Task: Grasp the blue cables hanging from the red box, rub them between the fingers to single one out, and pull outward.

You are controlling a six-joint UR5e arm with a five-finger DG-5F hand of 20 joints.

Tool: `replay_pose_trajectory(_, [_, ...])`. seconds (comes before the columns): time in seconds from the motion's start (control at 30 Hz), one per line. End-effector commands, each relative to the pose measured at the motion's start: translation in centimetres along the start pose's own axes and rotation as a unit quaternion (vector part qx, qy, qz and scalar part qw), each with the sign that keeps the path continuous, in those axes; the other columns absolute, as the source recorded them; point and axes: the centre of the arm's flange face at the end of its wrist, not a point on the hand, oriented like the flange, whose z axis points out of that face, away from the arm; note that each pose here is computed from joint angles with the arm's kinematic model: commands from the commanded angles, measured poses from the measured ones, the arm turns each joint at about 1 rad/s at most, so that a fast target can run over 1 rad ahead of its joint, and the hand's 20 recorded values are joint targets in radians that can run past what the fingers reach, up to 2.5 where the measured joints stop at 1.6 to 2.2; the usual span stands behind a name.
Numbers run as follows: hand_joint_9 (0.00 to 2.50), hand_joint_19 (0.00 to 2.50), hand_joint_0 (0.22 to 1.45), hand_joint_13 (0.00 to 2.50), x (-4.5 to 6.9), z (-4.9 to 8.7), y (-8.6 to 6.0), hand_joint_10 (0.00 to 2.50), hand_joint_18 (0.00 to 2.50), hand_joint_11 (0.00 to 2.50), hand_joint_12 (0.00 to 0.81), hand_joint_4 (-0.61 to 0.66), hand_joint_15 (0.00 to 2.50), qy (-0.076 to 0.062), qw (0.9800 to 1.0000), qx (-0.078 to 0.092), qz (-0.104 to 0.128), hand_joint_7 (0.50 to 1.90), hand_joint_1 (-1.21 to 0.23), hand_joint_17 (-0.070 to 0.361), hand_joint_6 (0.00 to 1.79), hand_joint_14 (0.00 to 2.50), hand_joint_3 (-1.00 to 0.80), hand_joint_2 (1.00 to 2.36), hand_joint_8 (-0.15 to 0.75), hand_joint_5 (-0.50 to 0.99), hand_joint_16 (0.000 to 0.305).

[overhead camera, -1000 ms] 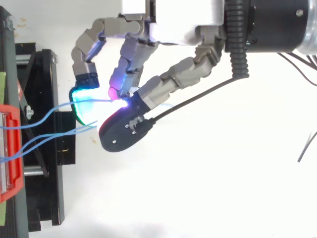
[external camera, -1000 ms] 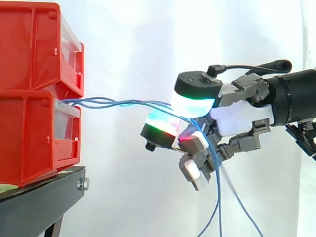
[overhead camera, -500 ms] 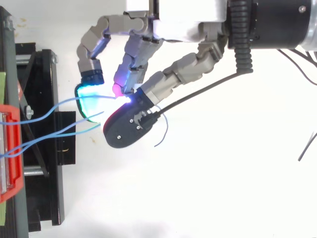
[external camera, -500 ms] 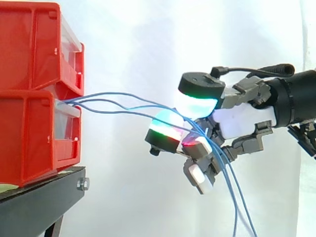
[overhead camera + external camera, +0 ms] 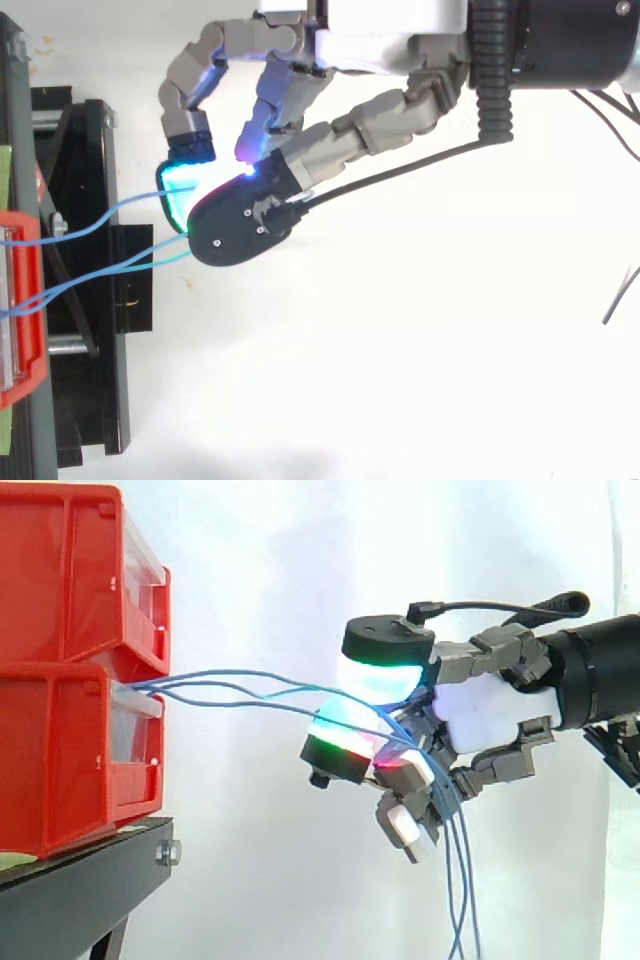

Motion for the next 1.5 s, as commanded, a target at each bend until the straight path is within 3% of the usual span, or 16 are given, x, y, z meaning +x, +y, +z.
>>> replay_pose_trajectory(0.0, [1.08, 0.59, 0.62, 0.93, -0.1, -0.1, 0.0, 0.02, 0.77, 0.87, 0.389, 0.05, 0.6, -0.001, 1.0, 0.001, -0.002, 0.93, -0.79, 0.121, 0.89, 0.02, -0.19, 1.02, 0.299, -0.16, 0.054])
replay_pose_trajectory(0.1, [1.02, 0.58, 0.65, 0.87, -0.1, -0.1, 0.0, 0.02, 0.73, 0.87, 0.373, 0.02, 0.59, 0.0, 1.0, 0.002, -0.002, 0.9, -0.86, 0.114, 0.89, 0.02, -0.25, 1.02, 0.278, -0.17, 0.051])
replay_pose_trajectory(0.27, [0.97, 0.5, 0.77, 0.77, -0.3, -0.2, 0.1, 0.02, 0.69, 0.81, 0.369, -0.05, 0.51, 0.0, 1.0, 0.006, -0.001, 0.92, -0.95, 0.111, 0.9, 0.02, -0.49, 1.0, 0.268, -0.18, 0.049])
replay_pose_trajectory(0.4, [0.96, 0.47, 0.8, 0.71, -0.4, -0.4, 0.1, 0.02, 0.68, 0.77, 0.37, -0.08, 0.44, 0.0, 0.9999, 0.011, 0.0, 0.85, -0.95, 0.11, 0.9, 0.02, -0.5, 1.0, 0.263, -0.17, 0.049])
replay_pose_trajectory(0.5, [0.96, 0.47, 0.78, 0.71, -0.4, -0.5, 0.3, 0.02, 0.68, 0.76, 0.372, -0.03, 0.44, 0.001, 0.9999, 0.016, -0.001, 0.83, -0.96, 0.11, 0.89, 0.02, -0.5, 1.0, 0.264, -0.17, 0.049])
replay_pose_trajectory(0.6, [0.97, 0.49, 0.67, 0.7, -0.4, -0.6, 0.3, 0.02, 0.67, 0.75, 0.372, 0.03, 0.44, 0.002, 0.9998, 0.021, -0.003, 0.89, -0.93, 0.109, 0.87, 0.02, -0.5, 1.0, 0.271, -0.15, 0.049])
replay_pose_trajectory(0.67, [0.99, 0.52, 0.55, 0.71, -0.5, -0.7, 0.5, 0.02, 0.66, 0.75, 0.388, 0.06, 0.46, 0.002, 0.9998, 0.02, -0.004, 0.88, -0.86, 0.115, 0.86, 0.02, -0.5, 1.0, 0.284, -0.14, 0.051])
replay_pose_trajectory(0.8, [1.03, 0.53, 0.46, 0.75, -0.6, -0.7, 0.6, 0.02, 0.68, 0.72, 0.417, 0.1, 0.46, 0.001, 0.9998, 0.018, -0.004, 0.84, -0.66, 0.131, 0.81, 0.02, -0.5, 1.0, 0.312, -0.13, 0.058])
replay_pose_trajectory(0.97, [1.03, 0.57, 0.51, 0.77, -0.7, -0.7, 0.8, 0.02, 0.65, 0.71, 0.404, 0.07, 0.48, 0.001, 0.9999, 0.016, -0.003, 0.9, -0.55, 0.124, 0.78, 0.02, -0.5, 1.0, 0.3, -0.12, 0.055])
replay_pose_trajectory(1.3, [1.02, 0.58, 0.58, 0.77, -1.5, -1.3, 1.2, 0.02, 0.64, 0.73, 0.388, 0.05, 0.5, -0.003, 0.9997, 0.023, -0.006, 0.98, -0.63, 0.117, 0.8, 0.02, -0.38, 1.01, 0.289, -0.13, 0.052])
replay_pose_trajectory(1.47, [1.03, 0.58, 0.59, 0.77, -1.8, -1.6, 1.4, 0.02, 0.65, 0.73, 0.383, 0.07, 0.49, -0.003, 0.9996, 0.025, -0.01, 0.95, -0.66, 0.116, 0.83, 0.02, -0.36, 1.01, 0.288, -0.14, 0.052])
